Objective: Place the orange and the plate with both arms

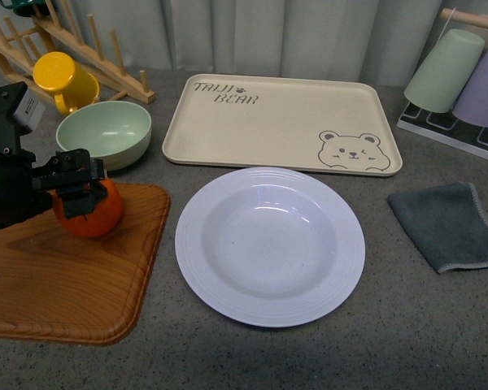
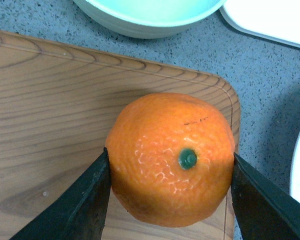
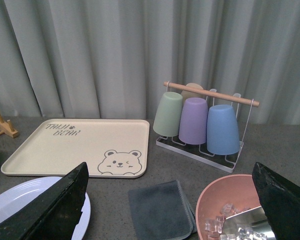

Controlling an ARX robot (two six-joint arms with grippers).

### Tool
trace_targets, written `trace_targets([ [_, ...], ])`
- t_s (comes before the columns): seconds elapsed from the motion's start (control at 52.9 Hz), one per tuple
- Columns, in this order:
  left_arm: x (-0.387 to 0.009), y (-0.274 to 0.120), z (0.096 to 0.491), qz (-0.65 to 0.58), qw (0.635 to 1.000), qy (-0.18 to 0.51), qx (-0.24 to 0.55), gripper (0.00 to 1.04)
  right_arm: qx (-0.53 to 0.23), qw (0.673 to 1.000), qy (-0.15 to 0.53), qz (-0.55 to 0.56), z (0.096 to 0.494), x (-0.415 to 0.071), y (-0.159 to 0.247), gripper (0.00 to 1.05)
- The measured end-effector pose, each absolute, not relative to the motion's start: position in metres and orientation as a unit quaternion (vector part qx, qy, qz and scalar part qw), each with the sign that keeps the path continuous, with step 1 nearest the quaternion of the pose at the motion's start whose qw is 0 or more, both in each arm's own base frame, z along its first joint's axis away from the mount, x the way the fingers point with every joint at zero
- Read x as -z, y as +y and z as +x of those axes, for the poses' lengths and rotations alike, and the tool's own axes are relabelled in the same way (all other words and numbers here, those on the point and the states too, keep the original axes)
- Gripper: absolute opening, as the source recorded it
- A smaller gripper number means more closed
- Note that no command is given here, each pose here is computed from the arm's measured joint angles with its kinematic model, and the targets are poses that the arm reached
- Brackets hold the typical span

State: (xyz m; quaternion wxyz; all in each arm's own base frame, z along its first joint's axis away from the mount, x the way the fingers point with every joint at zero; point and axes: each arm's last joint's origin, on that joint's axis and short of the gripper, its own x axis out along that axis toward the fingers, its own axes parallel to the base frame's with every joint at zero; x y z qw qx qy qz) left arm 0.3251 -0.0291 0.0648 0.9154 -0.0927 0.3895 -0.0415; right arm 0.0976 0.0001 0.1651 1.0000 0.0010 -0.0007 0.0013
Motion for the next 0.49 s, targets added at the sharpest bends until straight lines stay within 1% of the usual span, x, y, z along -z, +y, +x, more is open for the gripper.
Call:
trace_targets([
  [0.095, -0.078, -0.038, 0.323, -0.110, 0.919, 0.375, 0.055, 0.60, -0.001, 1.000, -0.001, 0.001, 0.098, -0.165, 0.000, 0.96],
  [0.246, -0.107, -0.068, 0.326, -0.126, 0.929, 0.335, 0.096, 0.60, -0.001, 1.000, -0.001, 0.001, 0.098, -0.165, 0.000, 0.96],
  [0.359, -0.112, -0.096, 0.326, -0.130, 0.926, 0.326, 0.136, 0.60, -0.001, 1.000, -0.001, 0.001, 0.098, -0.165, 0.000, 0.96],
  [0.492, -0.105, -0.135, 0.320, -0.126, 0.915, 0.340, 0.175, 0.60, -0.002, 1.000, -0.001, 0.001, 0.098, -0.165, 0.000, 0.96],
])
